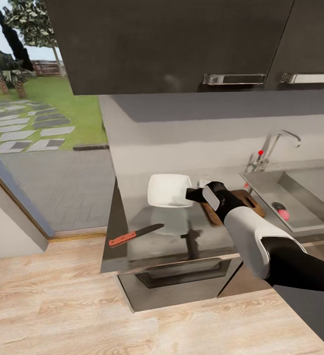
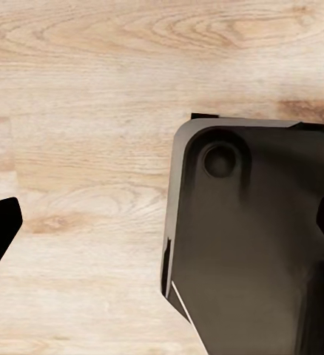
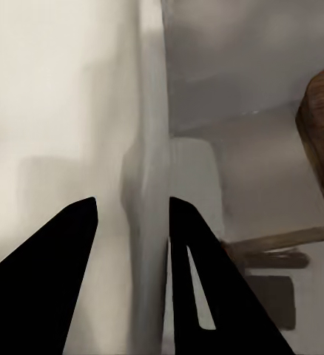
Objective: In the kitchen, take the Vidalia onion out of the sink, dice it on the chopping board with the paring knife, put the diced onion into the bowl on the countertop, then place both the paring knife and the chopping board into the sink.
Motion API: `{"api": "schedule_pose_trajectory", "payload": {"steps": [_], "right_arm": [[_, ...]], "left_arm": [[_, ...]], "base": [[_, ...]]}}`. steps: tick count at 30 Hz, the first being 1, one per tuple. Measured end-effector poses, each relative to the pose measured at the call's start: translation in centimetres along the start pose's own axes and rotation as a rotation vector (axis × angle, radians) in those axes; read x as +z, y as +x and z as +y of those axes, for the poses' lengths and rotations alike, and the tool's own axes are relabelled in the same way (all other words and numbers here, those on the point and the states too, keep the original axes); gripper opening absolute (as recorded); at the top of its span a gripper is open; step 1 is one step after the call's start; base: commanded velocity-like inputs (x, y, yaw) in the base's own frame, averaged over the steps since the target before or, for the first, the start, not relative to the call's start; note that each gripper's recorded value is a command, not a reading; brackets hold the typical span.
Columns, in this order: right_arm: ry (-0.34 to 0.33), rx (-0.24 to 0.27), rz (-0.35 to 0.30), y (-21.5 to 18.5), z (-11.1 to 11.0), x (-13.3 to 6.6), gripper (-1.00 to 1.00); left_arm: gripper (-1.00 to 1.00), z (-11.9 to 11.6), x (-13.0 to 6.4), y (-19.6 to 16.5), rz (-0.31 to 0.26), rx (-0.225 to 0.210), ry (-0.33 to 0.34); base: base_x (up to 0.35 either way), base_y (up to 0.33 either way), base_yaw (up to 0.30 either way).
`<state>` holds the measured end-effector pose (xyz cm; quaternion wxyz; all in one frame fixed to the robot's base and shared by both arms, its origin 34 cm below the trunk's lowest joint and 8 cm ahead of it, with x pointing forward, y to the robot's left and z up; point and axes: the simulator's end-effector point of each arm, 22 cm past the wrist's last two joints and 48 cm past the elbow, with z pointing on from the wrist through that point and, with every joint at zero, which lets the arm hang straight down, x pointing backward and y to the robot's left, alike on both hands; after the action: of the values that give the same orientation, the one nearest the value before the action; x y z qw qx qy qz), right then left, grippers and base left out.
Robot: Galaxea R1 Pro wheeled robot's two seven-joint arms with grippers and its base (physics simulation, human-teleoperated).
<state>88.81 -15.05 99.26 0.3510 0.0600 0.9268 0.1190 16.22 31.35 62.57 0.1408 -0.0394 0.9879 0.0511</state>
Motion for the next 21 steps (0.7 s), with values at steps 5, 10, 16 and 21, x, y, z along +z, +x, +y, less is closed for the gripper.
{"api": "schedule_pose_trajectory", "payload": {"steps": [5,10,16,21], "right_arm": [[-0.057,-0.024,0.004,0.2,1.5,0.0,-1.0],[-0.084,-0.064,0.008,0.4,2.2,0.0,-1.0],[-0.1,-0.071,0.011,0.6,3.2,0.0,-1.0],[-0.105,-0.076,0.012,0.8,3.7,0.0,-1.0]], "left_arm": [[1.0,0.0,0.0,0.0,0.0,0.0,0.0],[1.0,0.0,0.0,0.0,0.001,-0.001,-0.001],[1.0,0.0,-0.2,0.7,0.014,-0.001,-0.001],[1.0,0.0,-0.2,0.7,0.014,-0.001,0.0]], "base": [[0.0,0.0,0.0],[0.008,0.004,0.0],[0.131,0.167,0.0],[0.101,0.143,0.0]]}}
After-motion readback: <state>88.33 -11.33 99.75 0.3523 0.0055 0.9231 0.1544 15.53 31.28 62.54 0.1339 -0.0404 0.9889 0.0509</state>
